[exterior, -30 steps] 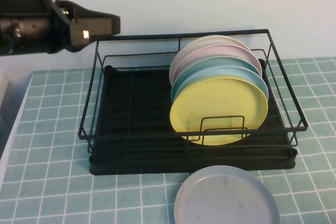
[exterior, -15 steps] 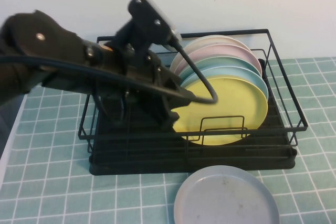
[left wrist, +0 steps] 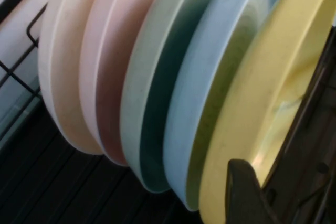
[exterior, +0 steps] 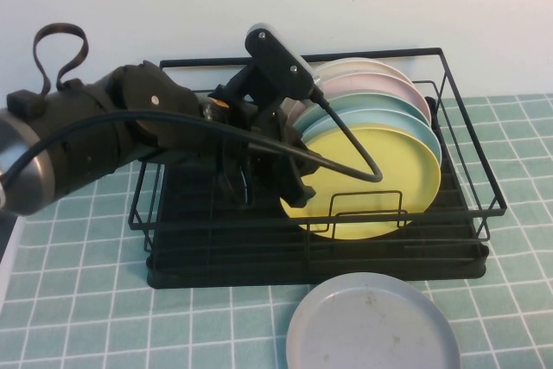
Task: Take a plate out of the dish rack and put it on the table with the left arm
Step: Grasp the plate from the shelf, then place the plate from the table
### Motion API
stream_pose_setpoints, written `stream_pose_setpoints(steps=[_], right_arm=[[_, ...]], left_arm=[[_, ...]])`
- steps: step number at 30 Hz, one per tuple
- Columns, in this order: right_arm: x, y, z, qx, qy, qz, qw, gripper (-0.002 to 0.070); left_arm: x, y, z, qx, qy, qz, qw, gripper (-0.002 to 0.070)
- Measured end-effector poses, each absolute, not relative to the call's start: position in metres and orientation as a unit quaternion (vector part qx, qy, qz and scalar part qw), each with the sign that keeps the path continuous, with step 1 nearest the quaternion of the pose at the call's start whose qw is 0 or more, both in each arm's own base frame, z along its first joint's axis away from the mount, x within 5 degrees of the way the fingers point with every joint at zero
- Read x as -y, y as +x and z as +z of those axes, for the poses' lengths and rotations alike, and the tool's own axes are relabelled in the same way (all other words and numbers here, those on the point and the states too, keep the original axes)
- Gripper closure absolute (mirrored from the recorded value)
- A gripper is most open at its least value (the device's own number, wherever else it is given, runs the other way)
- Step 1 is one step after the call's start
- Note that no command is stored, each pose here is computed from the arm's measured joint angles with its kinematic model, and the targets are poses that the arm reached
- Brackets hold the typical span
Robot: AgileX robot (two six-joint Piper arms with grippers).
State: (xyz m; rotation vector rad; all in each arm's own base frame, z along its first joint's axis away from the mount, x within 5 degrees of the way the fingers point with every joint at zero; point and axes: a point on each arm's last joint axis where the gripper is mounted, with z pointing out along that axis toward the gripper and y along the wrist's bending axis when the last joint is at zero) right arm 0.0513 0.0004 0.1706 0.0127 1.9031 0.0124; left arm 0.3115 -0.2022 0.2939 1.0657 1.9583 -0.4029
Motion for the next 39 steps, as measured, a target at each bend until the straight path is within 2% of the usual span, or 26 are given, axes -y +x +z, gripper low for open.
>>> stream_pose_setpoints(steps=[12,14,17,19,21,29,35,39], right_arm=[[0.0,0.051,0.171,-0.814,0.005,0.005,0.58,0.0678],[0.0,0.051,0.171,-0.814,0.005,0.005,0.58,0.0678],[0.0,0.051,0.171,-0.814,0.005,0.005,0.58,0.0678],[0.0,0.051,0.171,-0.814,0.005,0.005,0.58,0.0678],[0.0,0.051,0.171,-0.814,0.005,0.005,0.58,0.0678],[0.0,0.051,0.171,-0.814,0.005,0.005,0.58,0.0678],[0.0,0.051,0.171,-0.814,0.005,0.005,0.58,0.0678],[0.0,0.051,0.171,-0.814,0.005,0.005,0.58,0.0678]], left_arm=[[0.208,0.332,0.268,-0.801,0.389,-0.152,0.429,0.0372],[0.209,0.334,0.265,-0.803,0.388,-0.15,0.428,0.0406],[0.21,0.337,0.267,-0.801,0.388,-0.149,0.432,0.0535],[0.211,0.339,0.274,-0.793,0.394,-0.143,0.443,0.0604],[0.213,0.341,0.283,-0.785,0.4,-0.146,0.449,0.0625],[0.216,0.331,0.347,-0.75,0.427,-0.172,0.475,0.0633],[0.202,0.305,0.379,-0.78,0.441,-0.171,0.41,0.0667],[0.192,0.29,0.379,-0.823,0.431,-0.165,0.33,0.067]])
